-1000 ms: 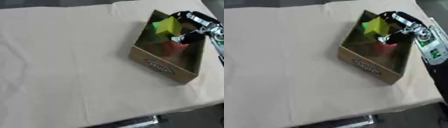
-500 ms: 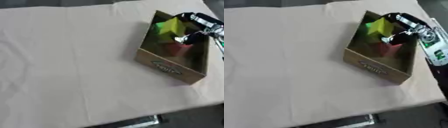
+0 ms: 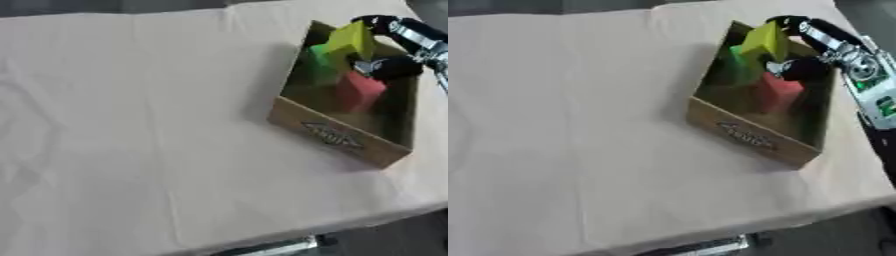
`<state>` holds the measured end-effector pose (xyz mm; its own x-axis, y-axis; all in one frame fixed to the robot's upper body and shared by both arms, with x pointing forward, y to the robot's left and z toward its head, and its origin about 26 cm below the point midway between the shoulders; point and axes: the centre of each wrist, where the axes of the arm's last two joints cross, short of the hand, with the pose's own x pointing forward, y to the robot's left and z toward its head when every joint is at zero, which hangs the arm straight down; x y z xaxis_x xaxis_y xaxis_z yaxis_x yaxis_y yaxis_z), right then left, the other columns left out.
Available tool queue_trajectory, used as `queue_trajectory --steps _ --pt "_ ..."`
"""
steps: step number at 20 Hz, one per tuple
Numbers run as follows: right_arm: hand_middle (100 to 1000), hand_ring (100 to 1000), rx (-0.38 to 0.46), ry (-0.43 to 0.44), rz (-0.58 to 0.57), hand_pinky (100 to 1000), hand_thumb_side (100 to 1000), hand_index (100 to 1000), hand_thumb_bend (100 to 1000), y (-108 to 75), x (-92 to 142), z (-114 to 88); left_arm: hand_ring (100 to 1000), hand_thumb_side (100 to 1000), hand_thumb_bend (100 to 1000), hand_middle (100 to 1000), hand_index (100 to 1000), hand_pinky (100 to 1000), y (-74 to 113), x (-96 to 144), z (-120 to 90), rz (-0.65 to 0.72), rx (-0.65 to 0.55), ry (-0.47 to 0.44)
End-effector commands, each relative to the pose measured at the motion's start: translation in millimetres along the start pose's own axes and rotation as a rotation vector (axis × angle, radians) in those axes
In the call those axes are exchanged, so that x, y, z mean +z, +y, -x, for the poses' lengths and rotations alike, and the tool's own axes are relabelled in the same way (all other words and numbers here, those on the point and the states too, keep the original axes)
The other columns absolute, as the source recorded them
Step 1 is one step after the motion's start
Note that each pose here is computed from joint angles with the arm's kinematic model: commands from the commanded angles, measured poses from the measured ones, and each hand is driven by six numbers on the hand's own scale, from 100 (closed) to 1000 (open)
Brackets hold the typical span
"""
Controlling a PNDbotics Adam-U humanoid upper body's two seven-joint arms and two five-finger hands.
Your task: Pick up the objects with one hand, pass them to the other hand, and then place them into the box on the other side of the table.
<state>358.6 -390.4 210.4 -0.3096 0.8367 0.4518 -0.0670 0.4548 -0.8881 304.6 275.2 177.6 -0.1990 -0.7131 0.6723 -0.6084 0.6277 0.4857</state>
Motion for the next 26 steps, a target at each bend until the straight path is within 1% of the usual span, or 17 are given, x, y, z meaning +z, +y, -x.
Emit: queue_trajectory --steps 1,4,5,6,7,9,11,14,15,16,17,18,19,21,22,24,26 --pt "871 854 0.045 -0.014 0.028 1000 275 929 228 -20.3 5 -4 628 352 502 500 772 708 5.7 -4 -2 -0.019 -0.014 -0.017" --pt "875 850 0.038 -0.011 0.028 1000 281 926 212 -20.2 7 -2 629 355 505 500 772 709 5.6 -4 -1 -0.018 -0.018 -0.015" --pt "883 852 0.038 -0.010 0.029 1000 280 932 239 -20.2 7 -2 629 357 509 500 772 709 5.6 -4 -1 -0.018 -0.019 -0.014" --pt "900 860 0.040 -0.015 0.025 1000 177 949 325 -20.1 7 -2 629 360 513 500 772 709 5.7 -4 -1 -0.017 -0.021 -0.014" --pt "921 874 0.045 -0.028 0.012 1000 215 979 274 -19.6 8 -3 629 363 516 500 772 709 5.8 -4 0 -0.017 -0.024 -0.012" --pt "931 888 0.063 -0.063 -0.007 1000 348 991 261 -21.1 10 -5 629 366 519 500 772 709 6.2 -4 1 -0.019 -0.031 -0.009" --pt "944 894 0.088 -0.081 -0.013 1000 360 998 263 -22.5 13 -2 629 368 524 499 772 709 6.2 -3 3 -0.017 -0.038 -0.006" --pt "944 891 0.100 -0.076 -0.019 1000 220 1000 294 -22.6 16 6 629 373 527 499 771 709 6.0 -3 4 -0.018 -0.043 -0.003" --pt "940 885 0.099 -0.077 -0.020 1000 230 998 263 -22.7 17 7 629 377 527 499 771 709 6.0 -3 4 -0.018 -0.042 -0.004" --pt "931 878 0.092 -0.080 -0.016 1000 192 993 214 -23.1 17 7 629 376 525 499 771 709 6.1 -3 4 -0.019 -0.042 -0.005" --pt "916 864 0.078 -0.081 -0.002 1000 170 988 100 -24.5 17 7 628 377 524 499 771 708 6.3 -3 4 -0.022 -0.041 -0.006" --pt "888 843 0.059 -0.083 0.025 1000 146 979 100 -27.0 18 6 627 380 521 498 770 708 6.8 -4 3 -0.026 -0.040 -0.007" --pt "875 834 0.040 -0.088 0.061 1000 177 975 100 -31.2 18 2 627 382 519 498 770 707 7.4 -4 3 -0.033 -0.038 -0.008" --pt "828 802 -0.047 -0.133 0.214 1000 440 922 100 -48.4 22 -13 626 416 496 499 770 707 10.0 -5 1 -0.058 -0.032 -0.014" --pt "816 793 -0.099 -0.164 0.292 1000 510 900 100 -56.7 26 -23 626 428 489 499 770 707 11.7 -6 0 -0.076 -0.028 -0.018" --pt "813 784 -0.208 -0.243 0.419 1000 518 885 100 -70.5 33 -41 625 482 470 501 770 707 15.8 -8 -4 -0.119 -0.018 -0.033" --pt "821 790 -0.312 -0.298 0.484 1000 524 883 100 -78.4 41 -52 624 545 434 504 772 706 20.4 -10 -9 -0.168 -0.005 -0.049"
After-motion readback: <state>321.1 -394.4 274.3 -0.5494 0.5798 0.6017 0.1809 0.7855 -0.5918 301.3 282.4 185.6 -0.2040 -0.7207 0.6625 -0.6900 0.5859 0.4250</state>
